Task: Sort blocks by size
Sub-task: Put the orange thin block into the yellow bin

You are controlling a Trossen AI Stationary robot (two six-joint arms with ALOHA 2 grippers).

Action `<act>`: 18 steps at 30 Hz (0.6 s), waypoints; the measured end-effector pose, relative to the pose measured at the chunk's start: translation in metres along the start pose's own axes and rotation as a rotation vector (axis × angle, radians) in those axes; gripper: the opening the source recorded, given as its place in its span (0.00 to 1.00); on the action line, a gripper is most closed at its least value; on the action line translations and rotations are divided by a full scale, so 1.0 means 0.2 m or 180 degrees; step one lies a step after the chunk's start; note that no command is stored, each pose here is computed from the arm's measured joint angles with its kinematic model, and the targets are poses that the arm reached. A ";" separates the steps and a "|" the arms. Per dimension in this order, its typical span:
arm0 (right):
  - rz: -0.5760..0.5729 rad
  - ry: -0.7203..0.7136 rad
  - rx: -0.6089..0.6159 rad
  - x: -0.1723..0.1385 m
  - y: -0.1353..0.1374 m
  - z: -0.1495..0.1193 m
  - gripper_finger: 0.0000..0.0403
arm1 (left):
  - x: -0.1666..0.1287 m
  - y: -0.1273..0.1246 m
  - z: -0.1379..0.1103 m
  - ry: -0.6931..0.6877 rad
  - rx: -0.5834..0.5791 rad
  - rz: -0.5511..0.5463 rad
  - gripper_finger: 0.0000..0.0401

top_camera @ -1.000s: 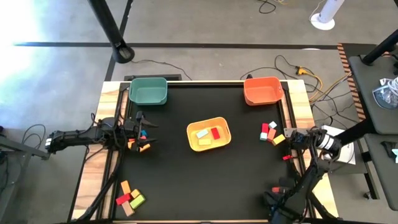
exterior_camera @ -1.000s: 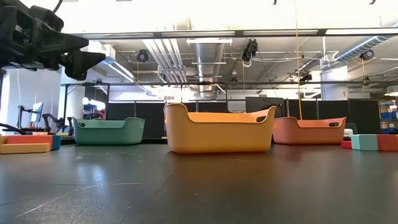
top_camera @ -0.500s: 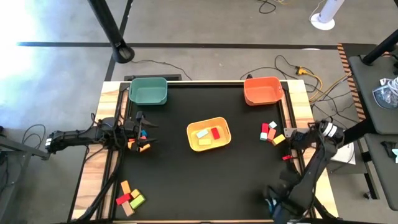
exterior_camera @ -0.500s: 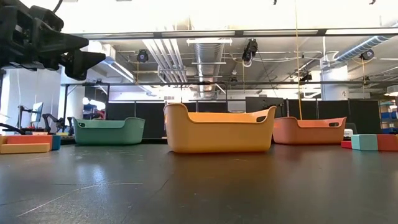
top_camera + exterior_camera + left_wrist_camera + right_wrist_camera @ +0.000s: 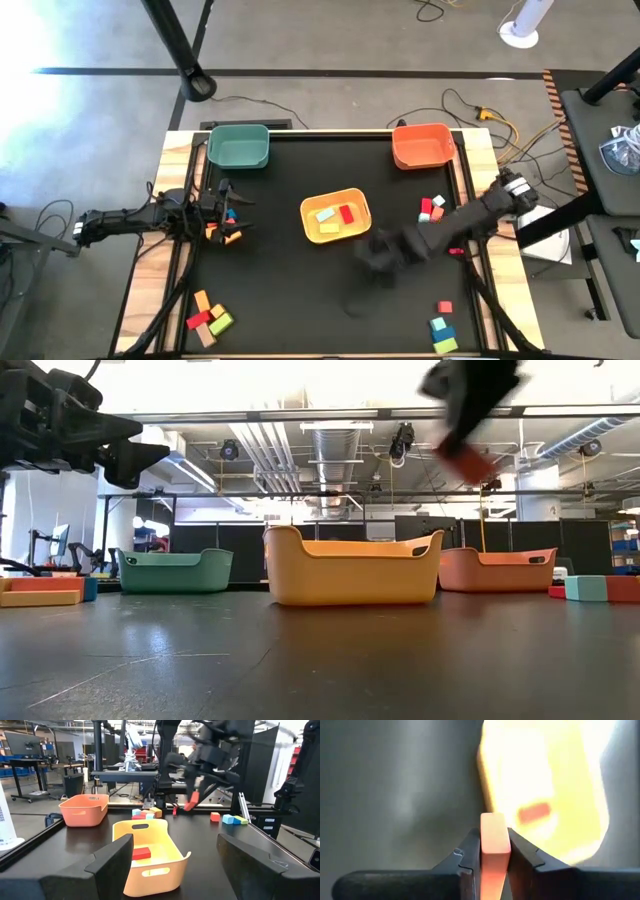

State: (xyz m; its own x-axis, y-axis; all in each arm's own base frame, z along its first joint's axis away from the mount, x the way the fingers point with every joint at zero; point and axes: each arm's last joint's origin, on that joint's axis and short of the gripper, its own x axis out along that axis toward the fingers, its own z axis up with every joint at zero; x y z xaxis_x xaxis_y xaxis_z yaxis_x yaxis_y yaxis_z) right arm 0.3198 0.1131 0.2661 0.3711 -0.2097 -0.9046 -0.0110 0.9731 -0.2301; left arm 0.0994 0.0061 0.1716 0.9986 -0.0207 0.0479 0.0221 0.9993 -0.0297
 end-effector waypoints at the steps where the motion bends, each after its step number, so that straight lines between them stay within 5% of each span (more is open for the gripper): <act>1: -0.0006 -0.0146 -0.0058 0.02 -0.05 0.04 0.14 | 0.00 0.00 0.00 0.0001 -0.0001 0.0000 0.68; 7: -0.0121 -0.0658 -0.0312 0.11 -0.30 0.18 0.14 | 0.00 0.00 0.00 0.0000 0.0000 0.0000 0.68; 18: 0.0507 -0.0253 0.0073 0.45 -0.49 0.19 0.14 | 0.00 0.00 0.00 0.0001 -0.0001 0.0000 0.68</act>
State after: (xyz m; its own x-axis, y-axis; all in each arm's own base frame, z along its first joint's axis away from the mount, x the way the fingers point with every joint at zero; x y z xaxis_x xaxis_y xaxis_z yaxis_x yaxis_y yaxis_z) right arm 0.3903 0.0020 0.2216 0.4387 -0.0455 -0.8975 -0.0547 0.9955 -0.0772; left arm 0.0994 0.0061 0.1716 0.9987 -0.0207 0.0475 0.0222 0.9993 -0.0301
